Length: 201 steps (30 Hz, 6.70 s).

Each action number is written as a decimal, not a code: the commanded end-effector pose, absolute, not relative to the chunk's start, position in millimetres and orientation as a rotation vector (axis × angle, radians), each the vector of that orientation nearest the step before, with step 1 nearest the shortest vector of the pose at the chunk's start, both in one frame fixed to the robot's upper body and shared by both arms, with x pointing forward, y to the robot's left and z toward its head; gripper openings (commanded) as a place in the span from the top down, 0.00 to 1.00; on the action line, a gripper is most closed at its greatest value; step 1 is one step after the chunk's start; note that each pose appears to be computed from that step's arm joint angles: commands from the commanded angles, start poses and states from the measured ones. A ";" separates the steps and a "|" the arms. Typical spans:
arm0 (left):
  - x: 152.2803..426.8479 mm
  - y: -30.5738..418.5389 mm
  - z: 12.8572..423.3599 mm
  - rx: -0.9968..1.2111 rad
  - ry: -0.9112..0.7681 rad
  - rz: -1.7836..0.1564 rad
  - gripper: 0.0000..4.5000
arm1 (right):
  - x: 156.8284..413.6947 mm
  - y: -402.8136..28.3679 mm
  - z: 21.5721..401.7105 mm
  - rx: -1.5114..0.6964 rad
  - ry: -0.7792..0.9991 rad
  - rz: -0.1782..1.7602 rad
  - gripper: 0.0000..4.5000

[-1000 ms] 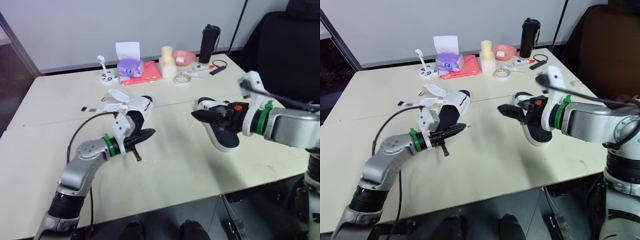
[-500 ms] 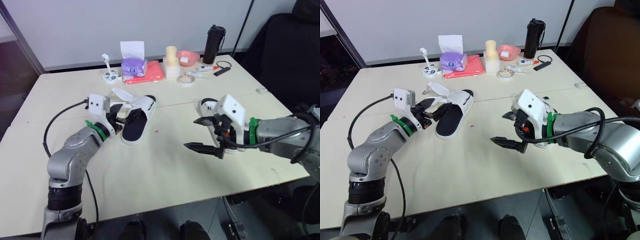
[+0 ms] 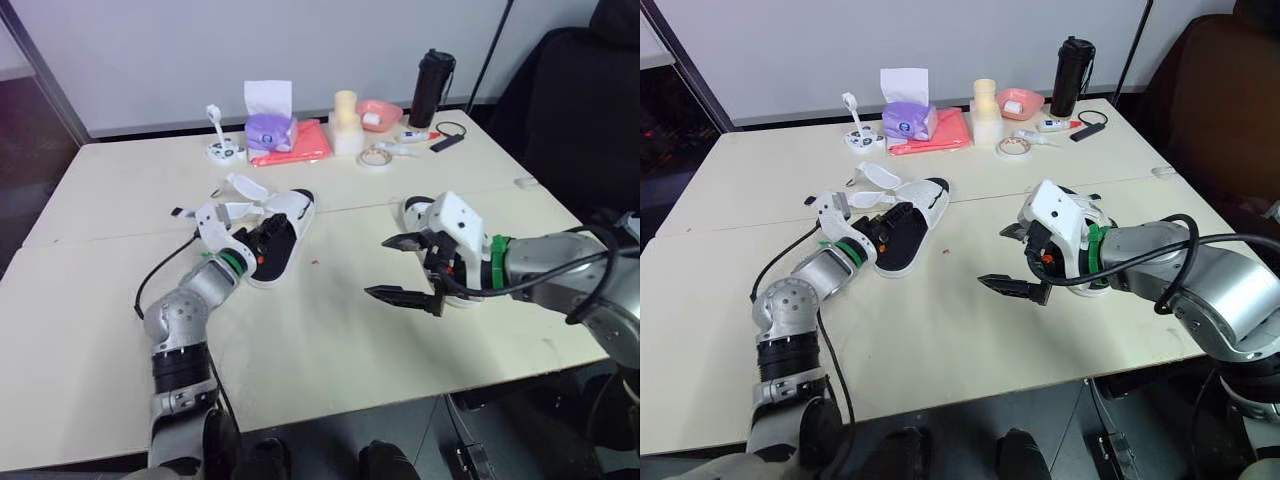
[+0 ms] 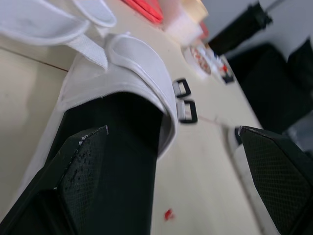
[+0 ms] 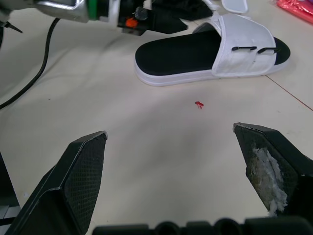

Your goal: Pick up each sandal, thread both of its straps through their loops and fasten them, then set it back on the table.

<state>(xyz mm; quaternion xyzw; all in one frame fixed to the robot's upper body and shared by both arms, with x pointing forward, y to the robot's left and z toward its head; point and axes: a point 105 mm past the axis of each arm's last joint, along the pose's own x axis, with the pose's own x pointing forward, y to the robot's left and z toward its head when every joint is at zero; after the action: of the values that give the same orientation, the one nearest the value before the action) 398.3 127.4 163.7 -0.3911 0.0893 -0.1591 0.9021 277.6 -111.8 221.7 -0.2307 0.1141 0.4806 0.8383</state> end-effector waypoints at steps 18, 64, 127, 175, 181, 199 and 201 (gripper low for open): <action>457.3 98.2 157.4 -1.214 0.179 -0.215 0.01 | 271.7 -106.5 226.5 -0.489 0.216 1.014 0.00; 311.4 69.2 146.7 -0.634 0.830 -1.263 1.00 | 288.3 -160.5 233.8 -0.578 0.239 0.829 0.00; 282.7 99.1 130.1 -0.594 0.724 -0.991 0.01 | 285.1 -144.1 219.0 -0.536 0.255 0.875 0.00; 346.4 156.5 199.4 0.282 -0.008 -0.991 0.00 | 321.0 -117.8 128.3 -0.478 0.324 1.031 0.99; 364.0 155.4 178.6 0.298 0.020 -1.005 0.00 | 324.9 -113.4 121.5 -0.471 0.327 1.046 0.99; 392.9 133.8 160.5 -0.405 0.288 -1.108 0.00 | 320.6 -108.9 115.0 -0.487 0.342 1.063 0.99; 390.4 132.9 161.9 -0.430 0.301 -1.126 0.00 | 320.4 -109.1 114.9 -0.488 0.343 1.061 0.99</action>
<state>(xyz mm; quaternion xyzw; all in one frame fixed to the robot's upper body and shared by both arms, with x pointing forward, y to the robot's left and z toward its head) 390.2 133.5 142.9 -0.1906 0.1661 -0.5116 0.8212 324.5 -111.2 115.6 -0.2248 0.1605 0.4930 0.8250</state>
